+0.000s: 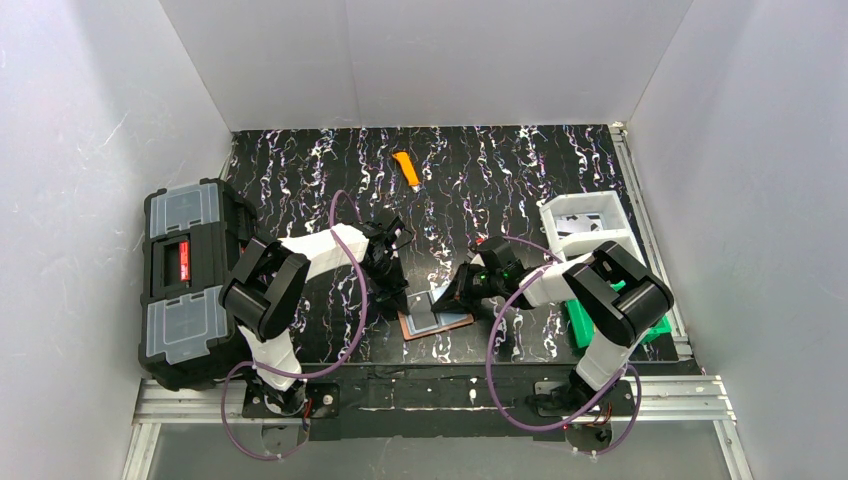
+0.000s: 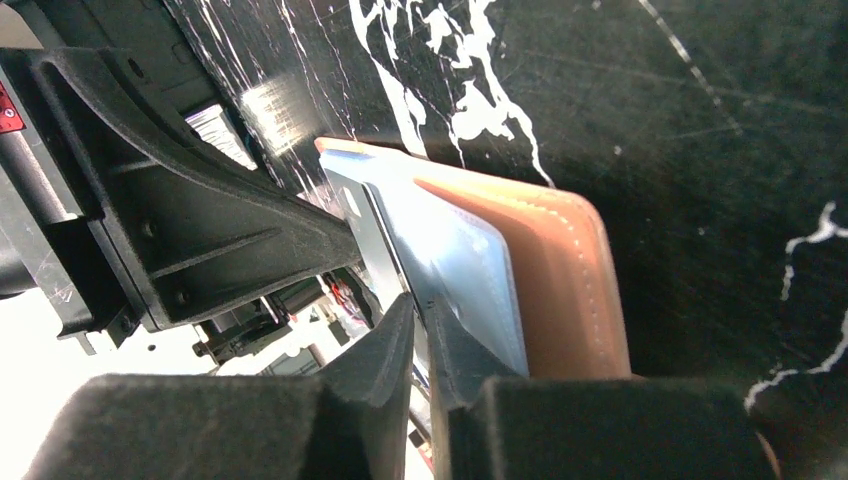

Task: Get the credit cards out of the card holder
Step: Remove the credit card from the card holder.

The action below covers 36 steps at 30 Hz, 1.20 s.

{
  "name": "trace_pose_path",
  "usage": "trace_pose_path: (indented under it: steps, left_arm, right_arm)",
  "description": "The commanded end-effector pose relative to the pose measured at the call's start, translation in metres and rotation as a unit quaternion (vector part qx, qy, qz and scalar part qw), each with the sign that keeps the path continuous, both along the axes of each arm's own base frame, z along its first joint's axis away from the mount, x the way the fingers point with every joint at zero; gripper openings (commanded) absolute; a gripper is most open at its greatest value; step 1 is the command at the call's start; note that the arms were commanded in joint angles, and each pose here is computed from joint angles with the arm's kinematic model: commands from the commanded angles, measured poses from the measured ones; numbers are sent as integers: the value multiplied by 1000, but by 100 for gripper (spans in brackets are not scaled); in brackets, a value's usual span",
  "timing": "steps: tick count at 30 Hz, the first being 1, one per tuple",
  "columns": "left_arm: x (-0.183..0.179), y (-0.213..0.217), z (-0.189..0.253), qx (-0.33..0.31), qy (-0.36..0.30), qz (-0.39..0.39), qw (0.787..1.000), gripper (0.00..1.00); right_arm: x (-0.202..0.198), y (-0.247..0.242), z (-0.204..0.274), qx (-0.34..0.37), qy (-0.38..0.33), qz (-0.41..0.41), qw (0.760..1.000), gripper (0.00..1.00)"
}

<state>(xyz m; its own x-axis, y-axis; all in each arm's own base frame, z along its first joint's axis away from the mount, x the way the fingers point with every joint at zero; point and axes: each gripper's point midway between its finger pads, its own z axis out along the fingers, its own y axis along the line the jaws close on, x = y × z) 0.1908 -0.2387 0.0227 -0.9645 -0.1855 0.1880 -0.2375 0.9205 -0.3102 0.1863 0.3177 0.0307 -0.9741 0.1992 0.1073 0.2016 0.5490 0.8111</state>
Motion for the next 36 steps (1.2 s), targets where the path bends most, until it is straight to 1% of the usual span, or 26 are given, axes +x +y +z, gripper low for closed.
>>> trace_pose_path:
  steps: [1,7,9,11,14,16,20,28,36]
  left_arm:
    - [-17,47,-53,130,8,-20,991,0]
    - [-17,46,-53,129,10,-21,991,0]
    - [-17,46,-53,129,10,-22,991,0]
    - [-17,45,-52,128,9,-22,992,0]
    - [-16,46,-52,130,8,-22,991,0]
    - [-17,48,-53,132,9,-23,991,0]
    - [-17,50,-53,139,9,-24,990,0]
    - [-13,63,-53,158,8,-22,987,0]
    - [-14,70,-54,161,10,-19,987,0]
  right_arm:
    - [1,15,16,33,-20,23,999,13]
    - [1,23,30,56,-43,42,997,12]
    - [0,27,33,65,-48,53,995,13]
    - [-1,30,33,67,-47,59,995,17]
    - [-1,31,32,66,-46,61,995,18]
    - [-2,30,30,64,-44,60,995,14]
    - [-1,28,28,55,-46,58,996,1]
    - [0,10,20,3,-64,37,997,1]
    - [2,-4,12,-18,-65,21,997,1]
